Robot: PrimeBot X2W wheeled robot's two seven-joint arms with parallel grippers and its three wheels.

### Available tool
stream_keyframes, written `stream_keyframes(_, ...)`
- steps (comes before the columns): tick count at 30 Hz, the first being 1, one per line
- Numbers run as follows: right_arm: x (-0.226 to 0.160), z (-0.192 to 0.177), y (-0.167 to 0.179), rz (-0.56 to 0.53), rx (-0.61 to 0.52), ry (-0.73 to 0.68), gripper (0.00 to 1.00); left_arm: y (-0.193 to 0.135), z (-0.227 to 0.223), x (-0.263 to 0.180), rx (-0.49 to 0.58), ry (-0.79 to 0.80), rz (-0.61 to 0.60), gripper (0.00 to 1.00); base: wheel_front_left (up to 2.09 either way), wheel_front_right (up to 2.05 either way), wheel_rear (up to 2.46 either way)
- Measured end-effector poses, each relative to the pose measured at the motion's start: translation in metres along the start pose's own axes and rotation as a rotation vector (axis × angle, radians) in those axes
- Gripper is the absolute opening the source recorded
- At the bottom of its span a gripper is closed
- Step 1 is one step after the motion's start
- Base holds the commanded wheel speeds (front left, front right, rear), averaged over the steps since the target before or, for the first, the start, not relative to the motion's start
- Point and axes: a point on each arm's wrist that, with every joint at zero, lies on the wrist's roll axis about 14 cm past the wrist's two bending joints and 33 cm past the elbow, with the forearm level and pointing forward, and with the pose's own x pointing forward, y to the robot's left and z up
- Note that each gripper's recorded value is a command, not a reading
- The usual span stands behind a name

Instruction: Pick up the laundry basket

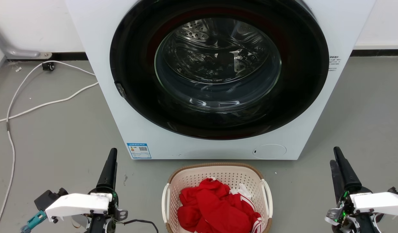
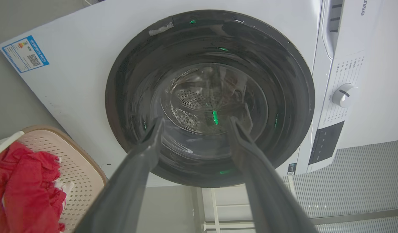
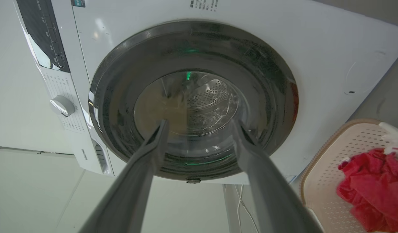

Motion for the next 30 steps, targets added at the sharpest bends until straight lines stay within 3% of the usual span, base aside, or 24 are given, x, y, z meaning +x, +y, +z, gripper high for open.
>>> stream_keyframes(17, -0.001, 0.004, 0.008, 0.023, -0.462, -0.019, 1.00, -0.008, -0.014, 0.001, 0.408, 0.022, -0.005, 1.00, 0.00, 0.00, 0.00)
stream_keyframes(30, -0.003, -0.002, 0.015, 0.054, -0.692, -0.006, 1.00, -0.013, -0.017, 0.000, 0.634, 0.008, -0.019, 1.00, 0.00, 0.00, 0.00)
